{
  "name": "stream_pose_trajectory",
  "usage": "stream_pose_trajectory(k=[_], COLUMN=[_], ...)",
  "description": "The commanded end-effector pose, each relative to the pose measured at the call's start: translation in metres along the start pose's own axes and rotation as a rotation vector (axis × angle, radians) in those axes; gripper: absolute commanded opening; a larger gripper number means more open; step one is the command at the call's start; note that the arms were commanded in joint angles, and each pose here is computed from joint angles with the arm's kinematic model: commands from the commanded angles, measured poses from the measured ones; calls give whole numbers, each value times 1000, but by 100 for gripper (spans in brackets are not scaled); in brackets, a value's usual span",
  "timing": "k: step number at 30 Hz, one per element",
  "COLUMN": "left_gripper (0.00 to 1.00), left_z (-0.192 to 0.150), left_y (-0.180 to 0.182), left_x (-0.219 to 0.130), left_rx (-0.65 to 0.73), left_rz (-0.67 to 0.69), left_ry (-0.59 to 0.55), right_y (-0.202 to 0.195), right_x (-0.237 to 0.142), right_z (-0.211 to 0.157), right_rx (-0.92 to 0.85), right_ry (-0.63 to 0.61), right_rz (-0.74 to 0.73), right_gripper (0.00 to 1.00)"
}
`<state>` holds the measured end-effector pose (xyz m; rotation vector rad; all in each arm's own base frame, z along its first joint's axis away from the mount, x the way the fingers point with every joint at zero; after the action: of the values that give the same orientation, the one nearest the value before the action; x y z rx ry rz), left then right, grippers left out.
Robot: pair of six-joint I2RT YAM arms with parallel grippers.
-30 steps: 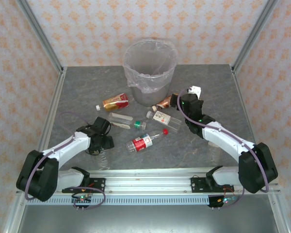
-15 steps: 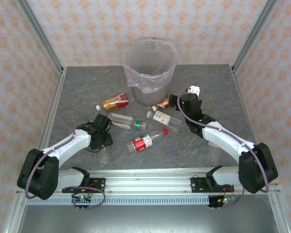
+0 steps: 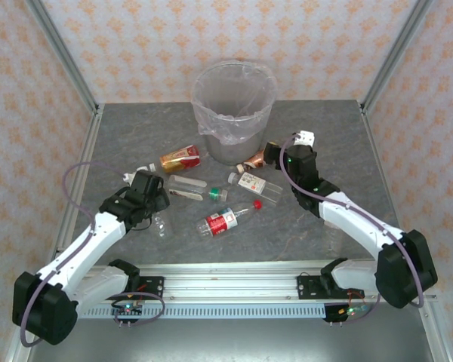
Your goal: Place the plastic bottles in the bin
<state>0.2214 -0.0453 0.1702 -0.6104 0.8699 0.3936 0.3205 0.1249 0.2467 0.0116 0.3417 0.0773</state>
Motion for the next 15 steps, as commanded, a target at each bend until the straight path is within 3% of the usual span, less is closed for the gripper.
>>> stream_pose_trajectory(k=[1, 15], left_gripper=[57, 56], left_z=[31, 118], left_y=[-24, -128], left_x=[-21, -90], left_rx=[-73, 1], left_rz=[-113, -441], left_ry=[-146, -385], right_y=[1, -5], right_x=[-6, -18], right_z=[13, 18], right_rx=[-4, 56], right_ry=[-74, -144], right_rz=[25, 19], right_gripper=[99, 99])
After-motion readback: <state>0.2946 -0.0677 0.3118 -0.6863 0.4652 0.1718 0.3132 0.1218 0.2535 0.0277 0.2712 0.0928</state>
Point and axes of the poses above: each hand's point on the last joint's axis, 136 mm out from that joint toward the fingers, its own x axis out along the fingers, its own y axis along the line the jaws close on, z = x × y, the point moved 6 cm from there along -x, back along the fingers, and after that the axes turned 14 degrees about -x, right-handed, at the moved point
